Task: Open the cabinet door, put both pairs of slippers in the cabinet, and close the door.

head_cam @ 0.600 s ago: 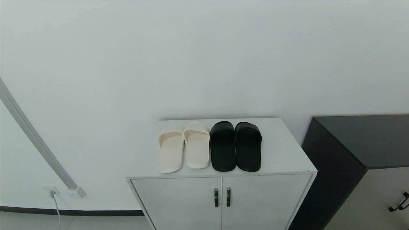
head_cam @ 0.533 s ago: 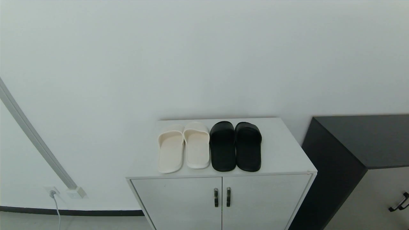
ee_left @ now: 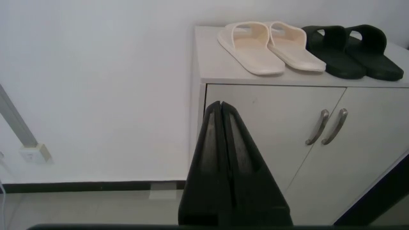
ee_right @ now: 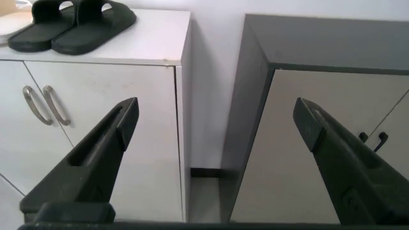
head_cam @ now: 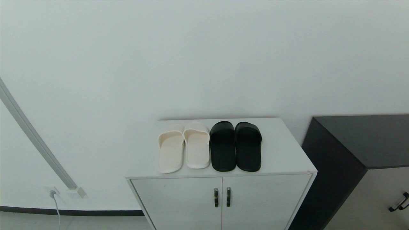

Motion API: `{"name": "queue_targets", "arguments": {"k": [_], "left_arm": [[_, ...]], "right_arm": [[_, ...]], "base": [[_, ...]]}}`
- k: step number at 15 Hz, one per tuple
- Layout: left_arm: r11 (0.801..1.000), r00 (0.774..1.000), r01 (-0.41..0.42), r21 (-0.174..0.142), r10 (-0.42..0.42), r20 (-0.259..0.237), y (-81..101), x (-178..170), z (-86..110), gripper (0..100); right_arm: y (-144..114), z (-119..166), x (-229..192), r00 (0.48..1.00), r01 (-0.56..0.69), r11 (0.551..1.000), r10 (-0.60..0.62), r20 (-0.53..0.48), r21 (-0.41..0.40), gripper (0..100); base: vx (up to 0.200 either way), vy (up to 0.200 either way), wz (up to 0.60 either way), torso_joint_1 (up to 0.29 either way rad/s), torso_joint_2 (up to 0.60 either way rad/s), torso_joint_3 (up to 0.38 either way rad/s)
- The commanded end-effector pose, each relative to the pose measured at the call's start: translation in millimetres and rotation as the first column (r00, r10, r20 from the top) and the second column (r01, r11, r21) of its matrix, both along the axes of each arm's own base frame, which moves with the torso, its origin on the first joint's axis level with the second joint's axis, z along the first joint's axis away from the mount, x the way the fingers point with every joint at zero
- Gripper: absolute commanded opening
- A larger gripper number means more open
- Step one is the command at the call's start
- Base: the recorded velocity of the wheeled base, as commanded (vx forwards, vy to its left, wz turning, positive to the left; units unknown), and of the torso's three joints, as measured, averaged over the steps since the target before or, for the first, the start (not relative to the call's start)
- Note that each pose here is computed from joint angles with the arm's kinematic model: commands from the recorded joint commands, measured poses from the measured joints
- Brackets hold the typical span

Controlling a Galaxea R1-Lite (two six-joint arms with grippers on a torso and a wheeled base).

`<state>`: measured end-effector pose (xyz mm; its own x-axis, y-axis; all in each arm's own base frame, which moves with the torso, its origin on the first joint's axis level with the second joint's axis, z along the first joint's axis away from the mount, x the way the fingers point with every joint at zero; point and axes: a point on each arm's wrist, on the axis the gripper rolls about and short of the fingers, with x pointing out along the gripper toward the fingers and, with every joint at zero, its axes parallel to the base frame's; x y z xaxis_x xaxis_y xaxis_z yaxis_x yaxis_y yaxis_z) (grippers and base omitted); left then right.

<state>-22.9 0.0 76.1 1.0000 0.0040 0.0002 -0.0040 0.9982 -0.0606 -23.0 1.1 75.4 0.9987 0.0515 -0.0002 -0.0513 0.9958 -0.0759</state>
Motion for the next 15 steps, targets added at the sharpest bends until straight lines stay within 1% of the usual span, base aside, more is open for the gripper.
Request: {"name": "queue_targets", "arguments": {"k": [1, 2, 3, 4, 5, 6, 7, 8, 9, 10, 11, 12, 13, 15], "left_arm": [[1.000, 1.000, -0.001, -0.001, 0.001, 0.000, 0.0, 0.0, 0.1, 0], [1.000, 1.000, -0.001, 0.001, 0.001, 0.000, 0.0, 0.0, 0.1, 0], [1.000, 1.000, -0.001, 0.001, 0.001, 0.000, 0.0, 0.0, 0.1, 0], [1.000, 1.000, -0.001, 0.001, 0.001, 0.000, 0.0, 0.0, 0.1, 0], [1.000, 1.000, -0.001, 0.001, 0.001, 0.000, 0.0, 0.0, 0.1, 0], [1.000, 1.000, -0.001, 0.001, 0.001, 0.000, 0.0, 0.0, 0.1, 0], [1.000, 1.000, -0.001, 0.001, 0.001, 0.000, 0.0, 0.0, 0.1, 0], [1.000, 1.000, -0.001, 0.001, 0.001, 0.000, 0.0, 0.0, 0.1, 0], [1.000, 1.000, -0.001, 0.001, 0.001, 0.000, 0.0, 0.0, 0.1, 0], [1.000, 1.000, -0.001, -0.001, 0.001, 0.000, 0.0, 0.0, 0.1, 0], [1.000, 1.000, -0.001, -0.001, 0.001, 0.000, 0.0, 0.0, 0.1, 0], [1.000, 1.000, -0.001, -0.001, 0.001, 0.001, 0.0, 0.0, 0.3, 0], [1.000, 1.000, -0.001, -0.001, 0.001, 0.000, 0.0, 0.0, 0.1, 0], [1.000, 1.000, -0.001, -0.001, 0.001, 0.000, 0.0, 0.0, 0.1, 0]], "right_arm": [[0.0, 5.8, -1.1, 1.000, -0.004, 1.000, 0.004, 0.030, 0.008, 100], [0.1, 56.0, -14.5, 0.985, -0.055, 0.994, 0.039, 0.169, 0.092, 100], [-0.2, 85.0, -16.4, 0.989, -0.078, 0.983, 0.055, 0.140, 0.165, 100], [0.6, 90.3, -10.2, 0.995, -0.096, 0.983, 0.090, 0.046, 0.156, 100], [2.2, 86.6, 0.2, 0.988, -0.141, 0.981, 0.148, -0.042, 0.135, 100], [3.6, 85.2, 14.0, 0.972, -0.178, 0.974, 0.196, -0.126, 0.137, 100], [4.5, 88.2, 31.5, 0.957, -0.187, 0.971, 0.214, -0.196, 0.146, 100], [5.5, 92.4, 49.4, 0.944, -0.199, 0.968, 0.231, -0.235, 0.152, 100], [7.5, 97.7, 67.7, 0.933, -0.230, 0.960, 0.264, -0.245, 0.161, 100], [12.2, 105.2, 85.1, 0.921, -0.276, 0.945, 0.313, -0.232, 0.178, 100], [19.4, 113.6, 104.7, 0.908, -0.308, 0.927, 0.354, -0.226, 0.212, 100], [26.6, 120.9, 120.3, 0.903, -0.318, 0.924, 0.364, -0.229, 0.213, 100], [36.2, 123.9, 133.9, 0.894, -0.326, 0.923, 0.372, -0.251, 0.205, 100], [71.7, 124.5, 156.0, 0.881, -0.346, 0.919, 0.387, -0.271, 0.190, 100]], "base": [[0.000, 0.000, 0.00, 0.000, 0.00, 0.000], [0.000, 0.000, 0.00, 0.000, 0.00, 0.000], [0.000, 0.000, 0.00, 0.000, 0.00, 0.000], [0.000, 0.000, 0.00, 0.000, 0.00, 0.000], [0.000, 0.000, 0.00, 0.000, 0.00, 0.000], [0.000, 0.000, 0.00, 0.000, 0.00, 0.000], [0.000, 0.000, 0.00, 0.000, 0.00, 0.000], [0.000, 0.000, 0.00, 0.000, 0.00, 0.000], [0.000, 0.000, 0.00, 0.000, 0.00, 0.000], [0.000, 0.000, 0.00, 0.000, 0.00, 0.000], [0.000, 0.000, 0.00, 0.000, 0.00, 0.000], [0.000, 0.000, 0.00, 0.000, 0.00, 0.000], [0.000, 0.000, 0.00, 0.000, 0.00, 0.000], [0.000, 0.000, 0.00, 0.000, 0.00, 0.000]]}}
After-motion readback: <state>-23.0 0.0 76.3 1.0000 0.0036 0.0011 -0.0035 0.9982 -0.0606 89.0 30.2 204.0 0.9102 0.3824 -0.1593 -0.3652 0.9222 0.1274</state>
